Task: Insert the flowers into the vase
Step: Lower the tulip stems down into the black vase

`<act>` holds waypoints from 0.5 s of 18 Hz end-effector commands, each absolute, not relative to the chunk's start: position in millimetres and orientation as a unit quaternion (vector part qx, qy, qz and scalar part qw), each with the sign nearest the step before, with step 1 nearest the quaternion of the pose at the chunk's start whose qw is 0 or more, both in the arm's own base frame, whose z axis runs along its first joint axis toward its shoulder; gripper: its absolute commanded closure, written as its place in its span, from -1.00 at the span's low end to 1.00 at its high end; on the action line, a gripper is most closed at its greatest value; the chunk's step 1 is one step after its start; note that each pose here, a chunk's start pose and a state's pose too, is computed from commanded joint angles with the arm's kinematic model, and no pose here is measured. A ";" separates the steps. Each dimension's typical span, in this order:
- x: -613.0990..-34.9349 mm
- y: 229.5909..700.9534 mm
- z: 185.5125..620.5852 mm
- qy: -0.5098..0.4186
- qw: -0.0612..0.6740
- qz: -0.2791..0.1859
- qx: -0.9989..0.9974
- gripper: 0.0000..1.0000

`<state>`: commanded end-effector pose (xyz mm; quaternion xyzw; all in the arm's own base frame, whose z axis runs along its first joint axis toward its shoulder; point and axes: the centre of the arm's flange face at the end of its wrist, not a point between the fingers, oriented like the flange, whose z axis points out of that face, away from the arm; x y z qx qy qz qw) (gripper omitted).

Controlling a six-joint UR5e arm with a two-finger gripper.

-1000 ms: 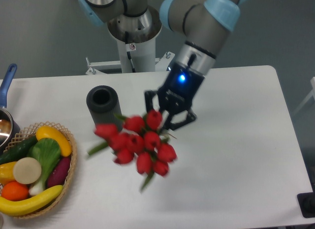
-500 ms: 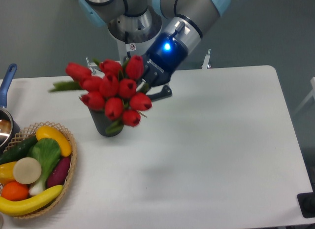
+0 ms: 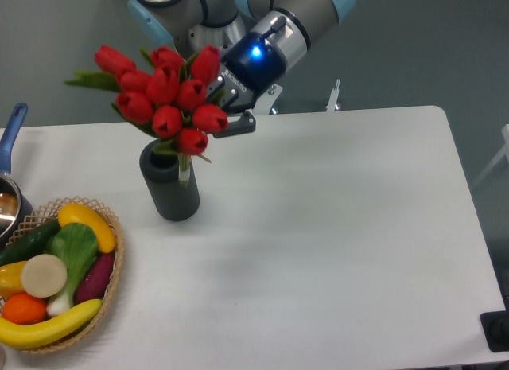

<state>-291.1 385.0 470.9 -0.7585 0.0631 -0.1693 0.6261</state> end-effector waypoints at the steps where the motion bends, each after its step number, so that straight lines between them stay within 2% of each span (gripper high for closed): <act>1: -285.7 381.1 469.5 0.062 0.626 -0.168 -0.759 0.98; 9: -253.2 359.0 448.0 0.048 0.624 -0.171 -0.761 0.92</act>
